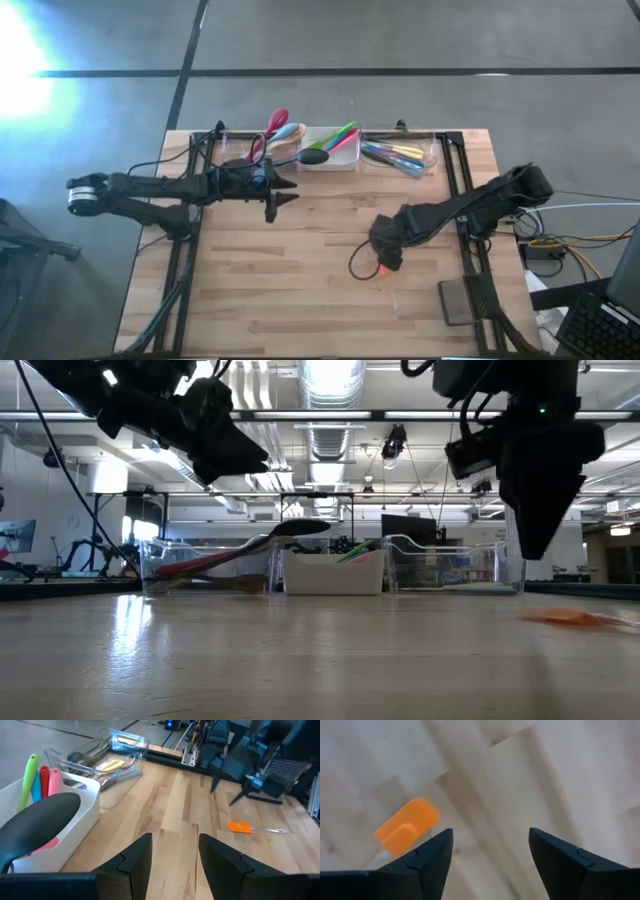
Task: Pick & Place Kitchen Items
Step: Put the orange spatula into the white bin, then return to Home Position
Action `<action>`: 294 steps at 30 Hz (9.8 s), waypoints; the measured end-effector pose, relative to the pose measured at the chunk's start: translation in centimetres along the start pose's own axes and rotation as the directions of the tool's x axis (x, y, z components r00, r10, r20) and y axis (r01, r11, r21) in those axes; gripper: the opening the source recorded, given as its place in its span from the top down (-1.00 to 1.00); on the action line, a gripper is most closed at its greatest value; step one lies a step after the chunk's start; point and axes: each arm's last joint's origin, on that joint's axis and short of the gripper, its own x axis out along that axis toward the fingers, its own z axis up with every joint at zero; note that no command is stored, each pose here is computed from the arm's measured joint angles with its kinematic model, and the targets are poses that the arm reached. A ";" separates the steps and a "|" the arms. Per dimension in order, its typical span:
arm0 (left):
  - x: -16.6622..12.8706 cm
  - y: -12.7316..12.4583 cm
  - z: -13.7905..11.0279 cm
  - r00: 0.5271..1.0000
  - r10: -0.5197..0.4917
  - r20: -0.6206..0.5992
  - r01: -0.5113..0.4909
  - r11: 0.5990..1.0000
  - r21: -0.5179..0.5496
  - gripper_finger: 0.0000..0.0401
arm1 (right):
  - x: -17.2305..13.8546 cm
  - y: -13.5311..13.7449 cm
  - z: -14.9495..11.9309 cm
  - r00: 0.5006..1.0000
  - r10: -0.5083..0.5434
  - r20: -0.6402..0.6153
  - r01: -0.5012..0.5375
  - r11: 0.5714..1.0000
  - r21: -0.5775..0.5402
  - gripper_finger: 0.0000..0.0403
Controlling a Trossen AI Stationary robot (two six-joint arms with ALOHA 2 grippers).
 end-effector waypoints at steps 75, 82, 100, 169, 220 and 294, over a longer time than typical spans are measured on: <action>0.0 0.2 -1.5 0.999 0.005 -0.034 -0.004 0.998 0.056 0.17 | 7.2 5.0 -0.3 0.966 0.093 -0.240 -0.109 0.992 -0.056 0.87; 0.0 0.2 -1.5 0.999 0.003 -0.035 -0.002 0.999 0.049 0.17 | 6.2 5.1 0.0 0.966 0.124 -0.226 -0.144 0.987 -0.074 0.95; 2.3 0.0 -3.7 0.973 -0.157 -0.172 0.135 0.981 -0.137 0.17 | 1.4 3.0 3.4 0.959 0.252 -0.128 -0.271 0.950 -0.158 0.96; 0.3 -0.5 -2.0 0.977 -0.146 -0.156 0.147 0.989 -0.003 0.16 | -1.4 -12.8 29.7 0.909 -0.310 0.278 0.416 0.663 -0.623 0.96; 0.3 -0.5 -2.1 0.975 -0.145 -0.170 0.147 0.989 -0.004 0.16 | 2.0 -10.8 30.6 0.901 -0.236 0.364 0.428 0.621 -0.657 0.63; -15.0 -1.4 -4.0 0.911 -0.243 0.332 0.118 0.927 0.355 0.97 | -9.3 -8.7 -4.5 0.294 0.485 0.824 -0.162 0.875 -0.457 0.96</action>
